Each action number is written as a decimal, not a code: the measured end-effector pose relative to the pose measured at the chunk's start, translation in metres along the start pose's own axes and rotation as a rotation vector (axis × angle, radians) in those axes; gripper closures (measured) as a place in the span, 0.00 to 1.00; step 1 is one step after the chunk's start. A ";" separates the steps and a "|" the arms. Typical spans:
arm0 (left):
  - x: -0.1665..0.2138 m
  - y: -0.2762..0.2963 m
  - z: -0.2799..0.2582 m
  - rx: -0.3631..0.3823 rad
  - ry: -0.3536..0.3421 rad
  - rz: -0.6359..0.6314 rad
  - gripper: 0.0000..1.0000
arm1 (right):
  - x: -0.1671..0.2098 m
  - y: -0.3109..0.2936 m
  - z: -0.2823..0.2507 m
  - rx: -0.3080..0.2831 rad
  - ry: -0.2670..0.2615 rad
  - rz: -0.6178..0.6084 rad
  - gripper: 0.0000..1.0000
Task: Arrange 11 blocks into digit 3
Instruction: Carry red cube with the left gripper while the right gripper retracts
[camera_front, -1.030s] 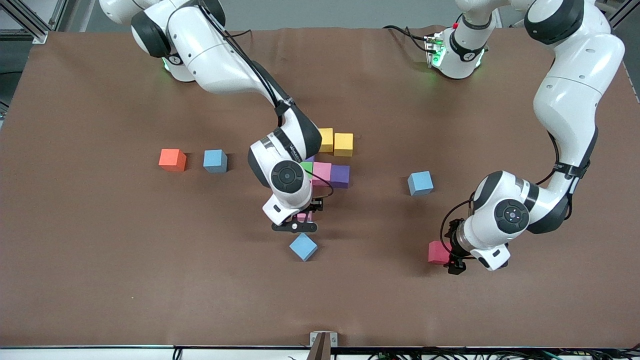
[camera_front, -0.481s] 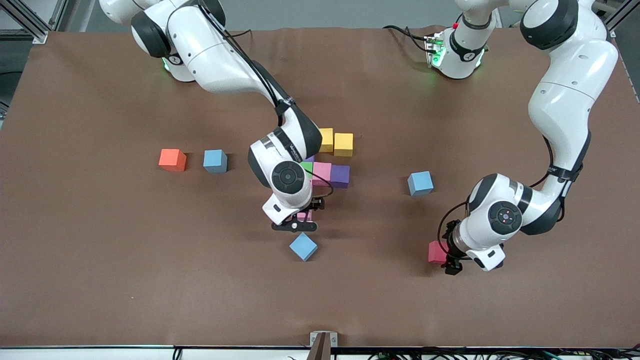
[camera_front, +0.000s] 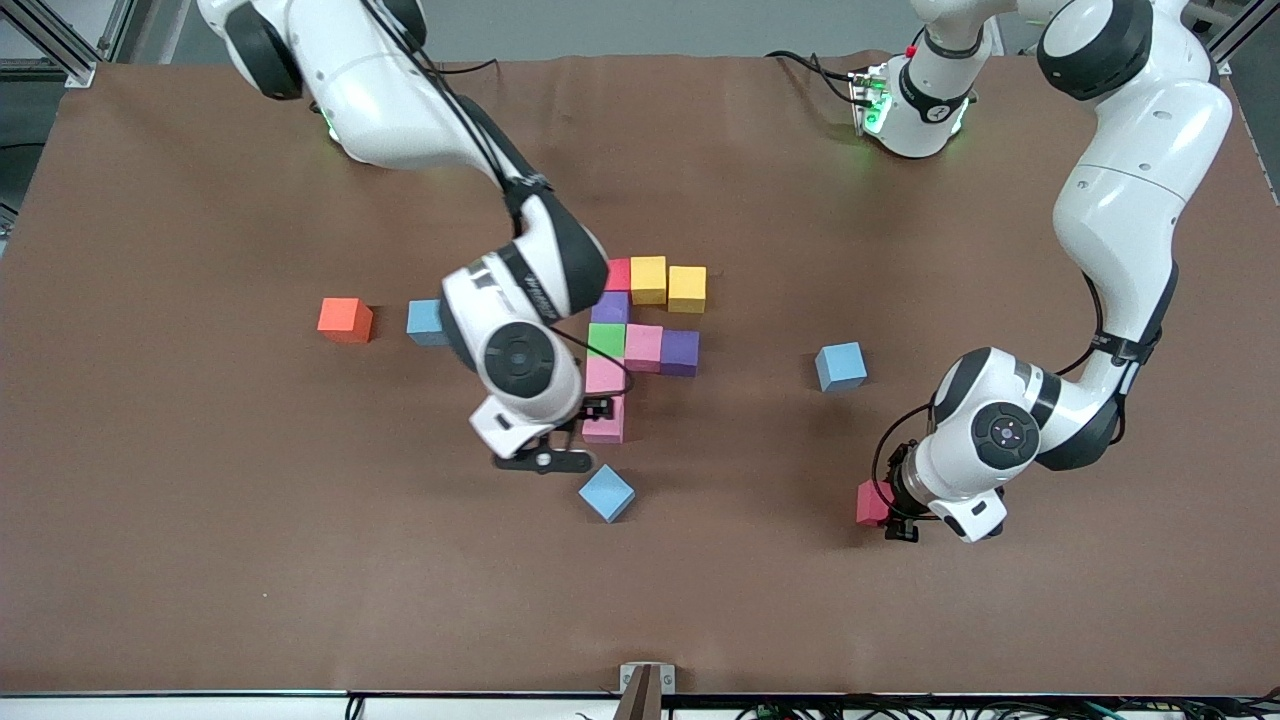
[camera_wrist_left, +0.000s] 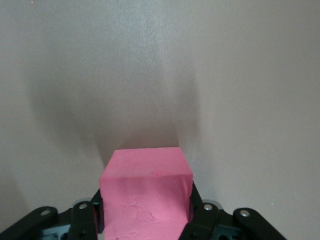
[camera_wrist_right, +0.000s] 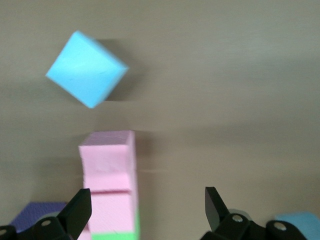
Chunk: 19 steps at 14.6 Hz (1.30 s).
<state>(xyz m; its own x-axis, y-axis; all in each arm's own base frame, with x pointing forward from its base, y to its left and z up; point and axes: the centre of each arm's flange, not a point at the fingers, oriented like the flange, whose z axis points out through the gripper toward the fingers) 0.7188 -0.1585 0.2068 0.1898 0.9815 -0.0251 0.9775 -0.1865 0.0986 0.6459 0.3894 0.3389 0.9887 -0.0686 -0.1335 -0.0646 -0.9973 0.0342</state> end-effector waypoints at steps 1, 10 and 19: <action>-0.007 -0.001 0.000 0.008 -0.005 -0.008 0.39 | 0.005 0.019 -0.016 -0.007 -0.008 0.020 0.00; -0.190 -0.021 -0.015 0.019 -0.017 -0.072 0.39 | 0.059 0.208 -0.064 -0.053 -0.048 0.037 0.00; -0.315 -0.059 -0.015 -0.016 0.016 -0.076 0.39 | 0.021 0.378 -0.097 -0.036 -0.045 -0.064 0.00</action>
<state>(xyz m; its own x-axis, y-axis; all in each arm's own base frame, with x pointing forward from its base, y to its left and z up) 0.6004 -0.4558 0.2234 0.1131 0.9934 -0.0172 0.9874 -0.1105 0.1130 0.6556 0.0133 0.4455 0.9835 -0.0067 -0.1806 0.0041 -0.9982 0.0597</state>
